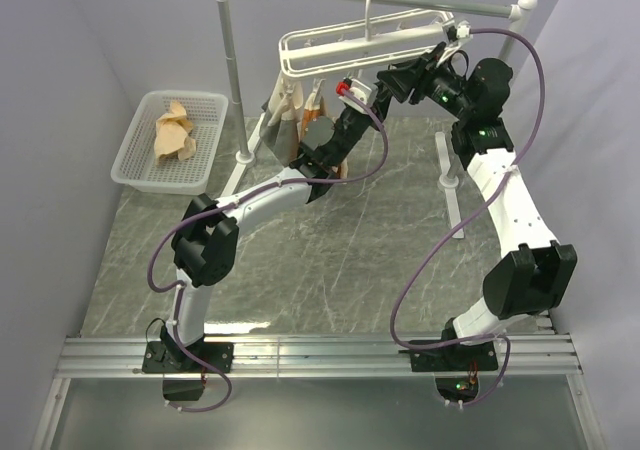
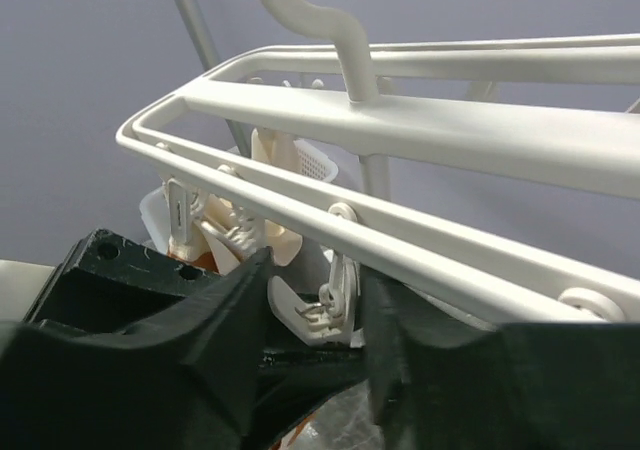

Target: Clip the underwear to the hanger

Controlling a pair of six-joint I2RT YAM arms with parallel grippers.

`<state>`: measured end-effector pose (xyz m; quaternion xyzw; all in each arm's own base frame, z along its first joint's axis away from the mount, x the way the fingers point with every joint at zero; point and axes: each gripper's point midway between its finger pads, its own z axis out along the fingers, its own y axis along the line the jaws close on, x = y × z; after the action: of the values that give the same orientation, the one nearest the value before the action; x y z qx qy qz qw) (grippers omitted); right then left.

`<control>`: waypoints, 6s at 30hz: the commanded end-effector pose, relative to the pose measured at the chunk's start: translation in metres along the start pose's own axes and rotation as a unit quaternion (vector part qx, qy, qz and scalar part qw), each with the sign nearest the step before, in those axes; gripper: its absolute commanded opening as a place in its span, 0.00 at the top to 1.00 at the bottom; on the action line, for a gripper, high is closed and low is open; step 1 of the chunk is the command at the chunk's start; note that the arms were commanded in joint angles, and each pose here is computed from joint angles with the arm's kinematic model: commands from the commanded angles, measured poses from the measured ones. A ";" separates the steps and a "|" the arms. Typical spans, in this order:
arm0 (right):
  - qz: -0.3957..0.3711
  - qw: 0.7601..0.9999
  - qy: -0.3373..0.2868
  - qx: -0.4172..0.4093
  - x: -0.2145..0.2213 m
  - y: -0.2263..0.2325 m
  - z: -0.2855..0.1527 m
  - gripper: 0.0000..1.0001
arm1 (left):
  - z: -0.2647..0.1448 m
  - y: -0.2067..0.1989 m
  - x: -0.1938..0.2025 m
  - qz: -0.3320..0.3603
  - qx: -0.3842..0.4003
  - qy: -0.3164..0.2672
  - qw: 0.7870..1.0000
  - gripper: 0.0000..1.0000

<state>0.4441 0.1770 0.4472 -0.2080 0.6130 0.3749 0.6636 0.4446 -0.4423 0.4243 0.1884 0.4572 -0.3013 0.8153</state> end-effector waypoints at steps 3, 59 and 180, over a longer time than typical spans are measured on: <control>-0.054 0.998 -0.027 0.004 -0.028 0.004 0.006 0.60 | 0.000 -0.007 -0.032 0.001 0.020 -0.018 1.000 0.96; -0.049 0.999 -0.013 0.001 -0.021 0.022 0.002 1.00 | -0.155 0.005 0.063 0.352 0.459 0.377 0.724 0.01; -0.043 0.999 -0.011 -0.007 -0.019 0.030 0.000 1.00 | -0.123 0.068 0.058 0.407 0.409 0.328 0.748 0.99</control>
<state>0.4347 0.1871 0.4590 -0.2266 0.6045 0.3416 0.6830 0.4571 -0.3315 0.2208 0.8008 0.4538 -0.0039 0.3909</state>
